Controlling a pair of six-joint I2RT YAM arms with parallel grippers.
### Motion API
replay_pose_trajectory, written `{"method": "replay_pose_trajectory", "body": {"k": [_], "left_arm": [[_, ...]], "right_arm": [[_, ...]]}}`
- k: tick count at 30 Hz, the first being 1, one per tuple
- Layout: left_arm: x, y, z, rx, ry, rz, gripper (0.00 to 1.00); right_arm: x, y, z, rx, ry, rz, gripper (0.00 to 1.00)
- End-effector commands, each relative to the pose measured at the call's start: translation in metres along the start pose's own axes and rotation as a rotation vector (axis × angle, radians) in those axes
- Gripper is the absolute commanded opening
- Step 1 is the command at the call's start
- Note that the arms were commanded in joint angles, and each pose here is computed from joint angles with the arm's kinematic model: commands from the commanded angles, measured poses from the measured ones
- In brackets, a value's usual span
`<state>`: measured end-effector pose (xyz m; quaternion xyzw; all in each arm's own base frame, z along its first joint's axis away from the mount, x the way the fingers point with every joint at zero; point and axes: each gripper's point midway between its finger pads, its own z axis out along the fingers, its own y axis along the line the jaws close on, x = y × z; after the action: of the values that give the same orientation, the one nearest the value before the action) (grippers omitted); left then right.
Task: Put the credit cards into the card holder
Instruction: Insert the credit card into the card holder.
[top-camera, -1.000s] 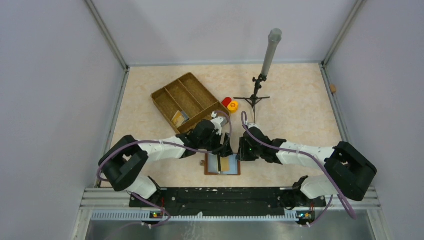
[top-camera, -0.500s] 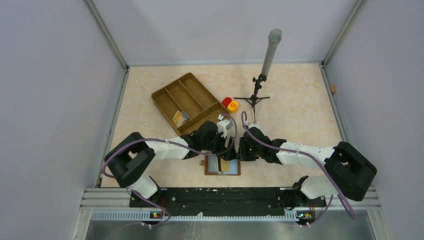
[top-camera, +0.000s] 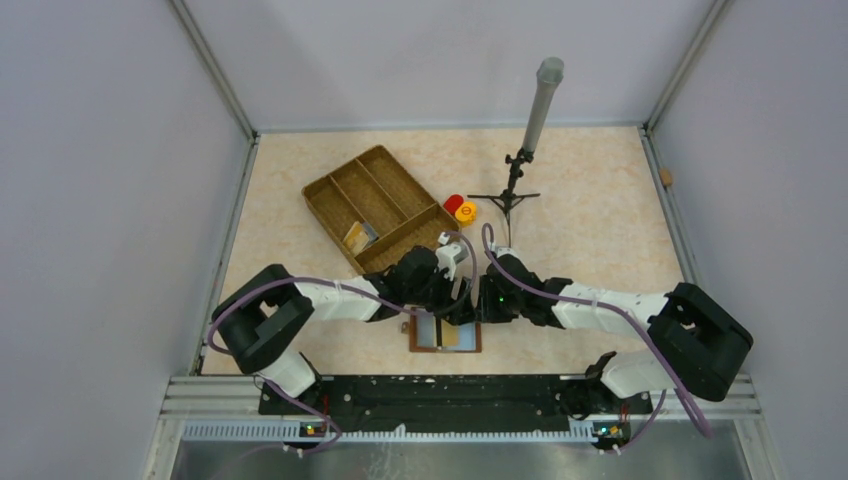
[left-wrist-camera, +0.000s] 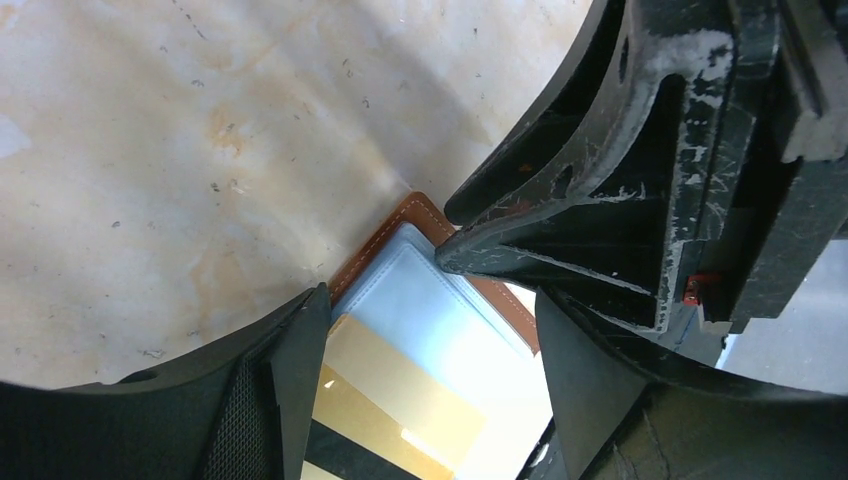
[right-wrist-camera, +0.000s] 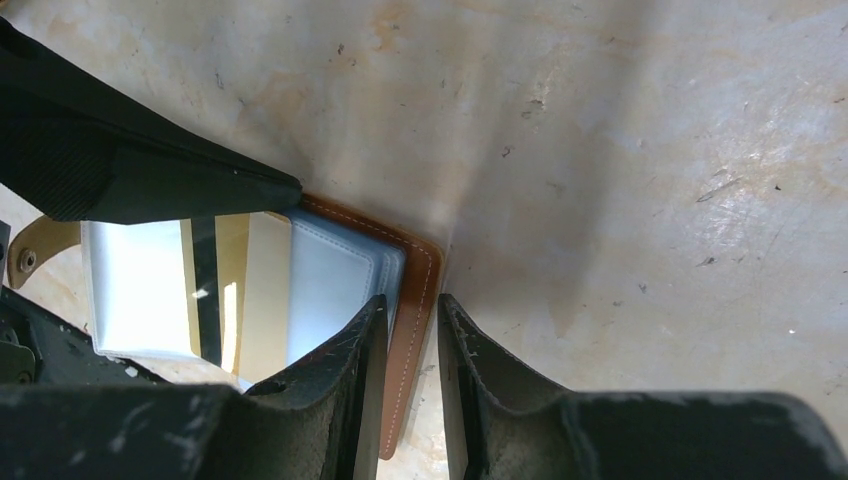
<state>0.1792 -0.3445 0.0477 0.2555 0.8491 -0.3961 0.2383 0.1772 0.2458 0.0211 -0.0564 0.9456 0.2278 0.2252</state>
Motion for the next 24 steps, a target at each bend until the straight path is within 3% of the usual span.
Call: {"method": "replay_pose_trajectory", "body": {"k": [1, 9, 17, 24], "left_arm": [[-0.018, -0.007, -0.003, -0.03, -0.065, -0.013, 0.79], [-0.045, 0.002, -0.036, -0.196, -0.185, -0.145, 0.81], [-0.002, 0.006, -0.041, -0.204, -0.102, -0.42, 0.81], [0.008, 0.027, -0.057, -0.328, -0.122, -0.416, 0.82]], "right_arm": [[-0.003, 0.007, 0.003, -0.021, -0.013, -0.004, 0.25], [-0.003, 0.008, 0.002, -0.023, -0.015, -0.002, 0.25], [0.0, 0.011, 0.002, -0.043, -0.001, -0.001, 0.25], [0.0, 0.011, 0.002, -0.045, 0.0, 0.0, 0.25]]}}
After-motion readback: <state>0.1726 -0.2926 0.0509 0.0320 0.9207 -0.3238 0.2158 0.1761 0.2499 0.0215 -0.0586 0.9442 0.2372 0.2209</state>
